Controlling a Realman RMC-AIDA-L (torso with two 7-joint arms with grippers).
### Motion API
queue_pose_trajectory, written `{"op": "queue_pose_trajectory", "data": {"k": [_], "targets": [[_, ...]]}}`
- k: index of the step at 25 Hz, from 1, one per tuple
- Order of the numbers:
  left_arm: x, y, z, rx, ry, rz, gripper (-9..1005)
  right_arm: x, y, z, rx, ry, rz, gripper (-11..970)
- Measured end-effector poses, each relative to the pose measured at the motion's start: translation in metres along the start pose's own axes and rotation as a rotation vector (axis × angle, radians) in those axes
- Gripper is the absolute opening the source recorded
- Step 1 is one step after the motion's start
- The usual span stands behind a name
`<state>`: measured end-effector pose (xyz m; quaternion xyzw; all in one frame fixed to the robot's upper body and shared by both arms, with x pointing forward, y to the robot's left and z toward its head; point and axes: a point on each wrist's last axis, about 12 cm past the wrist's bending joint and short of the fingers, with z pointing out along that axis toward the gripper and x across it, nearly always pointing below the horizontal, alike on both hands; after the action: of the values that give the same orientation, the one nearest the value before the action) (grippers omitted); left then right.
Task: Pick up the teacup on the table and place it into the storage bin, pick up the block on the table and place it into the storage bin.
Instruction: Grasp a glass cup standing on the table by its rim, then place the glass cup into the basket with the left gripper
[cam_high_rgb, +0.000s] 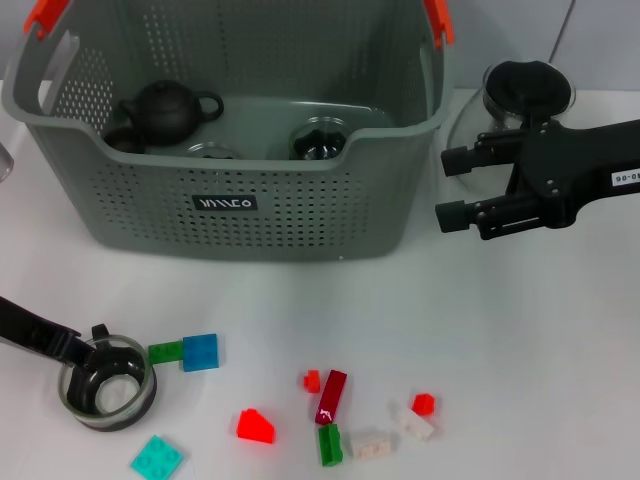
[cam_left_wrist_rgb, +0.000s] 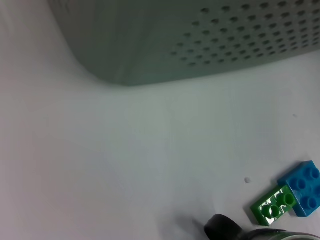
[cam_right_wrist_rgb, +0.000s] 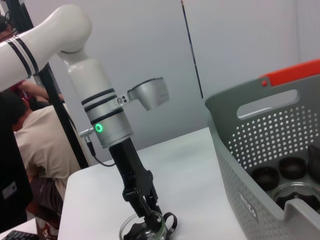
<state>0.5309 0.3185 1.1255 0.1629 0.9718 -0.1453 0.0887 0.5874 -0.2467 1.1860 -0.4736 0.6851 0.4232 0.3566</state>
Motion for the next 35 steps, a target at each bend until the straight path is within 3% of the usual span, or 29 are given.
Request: {"op": "queue_pose_trajectory", "data": {"k": [7, 13, 19, 24, 29, 35], "targets": [[-0.001, -0.001, 0.002, 0.003, 0.003, 0.006, 216, 0.0, 0.0, -0.001, 0.0, -0.006, 0.0, 854], [-0.001, -0.001, 0.0, 0.0, -0.001, 0.01, 43, 0.0, 0.0, -0.001, 0.0, -0.007, -0.001, 854], [-0.001, -0.004, -0.008, 0.007, 0.003, 0.021, 42, 0.0, 0.0, -0.002, 0.002, -0.008, 0.001, 855], [-0.002, -0.012, -0.033, 0.033, -0.024, 0.047, 43, 0.0, 0.0, -0.002, 0.005, -0.014, -0.001, 855], [-0.006, -0.026, -0.059, 0.198, -0.121, 0.097, 43, 0.001, 0.0, -0.003, 0.005, -0.021, -0.009, 855], [-0.021, -0.038, -0.07, 0.382, -0.205, 0.153, 42, 0.003, 0.002, -0.005, -0.006, -0.018, -0.003, 855]]}}
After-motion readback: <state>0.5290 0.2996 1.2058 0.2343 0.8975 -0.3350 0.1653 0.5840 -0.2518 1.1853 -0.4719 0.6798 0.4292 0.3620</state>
